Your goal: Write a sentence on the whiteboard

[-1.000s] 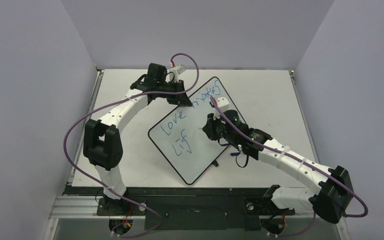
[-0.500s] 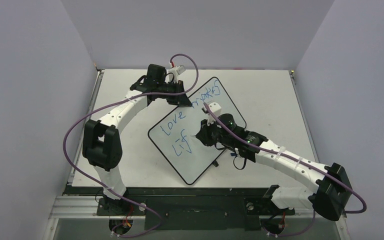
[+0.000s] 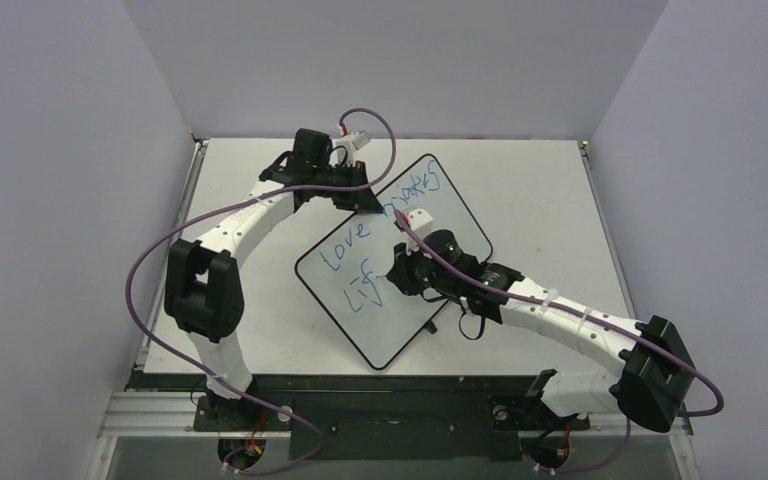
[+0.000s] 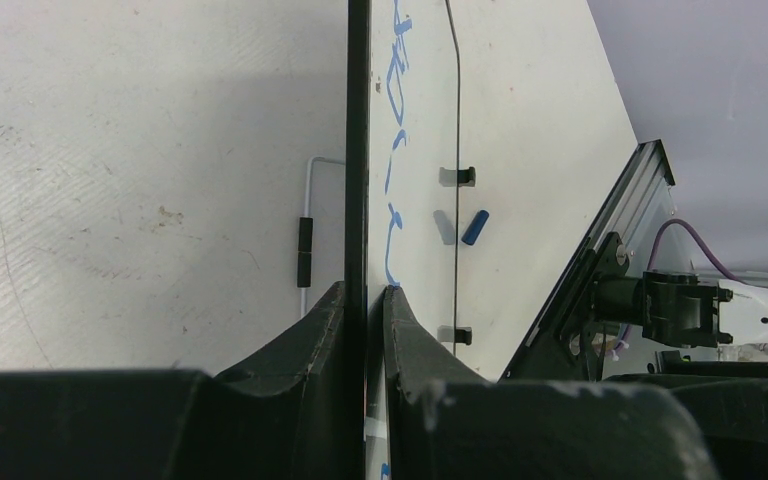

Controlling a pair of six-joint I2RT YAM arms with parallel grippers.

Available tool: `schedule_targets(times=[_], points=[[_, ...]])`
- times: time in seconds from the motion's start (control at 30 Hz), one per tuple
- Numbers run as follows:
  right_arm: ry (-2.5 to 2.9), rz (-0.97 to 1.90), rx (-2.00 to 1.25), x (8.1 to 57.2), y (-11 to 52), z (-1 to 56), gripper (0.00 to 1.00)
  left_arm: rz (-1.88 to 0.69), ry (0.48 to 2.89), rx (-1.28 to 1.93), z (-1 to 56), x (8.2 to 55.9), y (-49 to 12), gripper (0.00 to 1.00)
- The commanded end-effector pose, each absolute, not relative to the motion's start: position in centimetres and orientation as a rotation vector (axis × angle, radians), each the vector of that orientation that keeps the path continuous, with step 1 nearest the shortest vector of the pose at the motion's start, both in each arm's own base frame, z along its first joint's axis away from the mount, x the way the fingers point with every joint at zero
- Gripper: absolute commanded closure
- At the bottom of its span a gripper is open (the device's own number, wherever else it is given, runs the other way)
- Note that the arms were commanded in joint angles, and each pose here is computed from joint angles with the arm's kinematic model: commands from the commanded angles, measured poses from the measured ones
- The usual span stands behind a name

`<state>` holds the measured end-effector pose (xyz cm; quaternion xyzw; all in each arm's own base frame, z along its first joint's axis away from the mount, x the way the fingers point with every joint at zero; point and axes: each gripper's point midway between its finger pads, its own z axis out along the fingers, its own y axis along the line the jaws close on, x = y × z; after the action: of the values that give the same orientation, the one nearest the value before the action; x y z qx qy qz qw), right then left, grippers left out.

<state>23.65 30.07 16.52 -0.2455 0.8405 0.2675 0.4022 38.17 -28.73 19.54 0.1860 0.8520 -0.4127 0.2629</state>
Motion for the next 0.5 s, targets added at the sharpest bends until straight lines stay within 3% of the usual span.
schedule_targets(times=[0.0, 0.47], points=[[2.081, 0.601, -0.544, 25.9, 29.6, 17.8, 1.0, -1.071, 2.31, 0.587, 19.0, 36.8, -28.8, 1.0], [2.068, 0.586, -0.523, 27.0, 29.8, 19.2, 1.0, -1.076, 2.309, 0.59, 19.0, 36.7, -28.8, 1.0]])
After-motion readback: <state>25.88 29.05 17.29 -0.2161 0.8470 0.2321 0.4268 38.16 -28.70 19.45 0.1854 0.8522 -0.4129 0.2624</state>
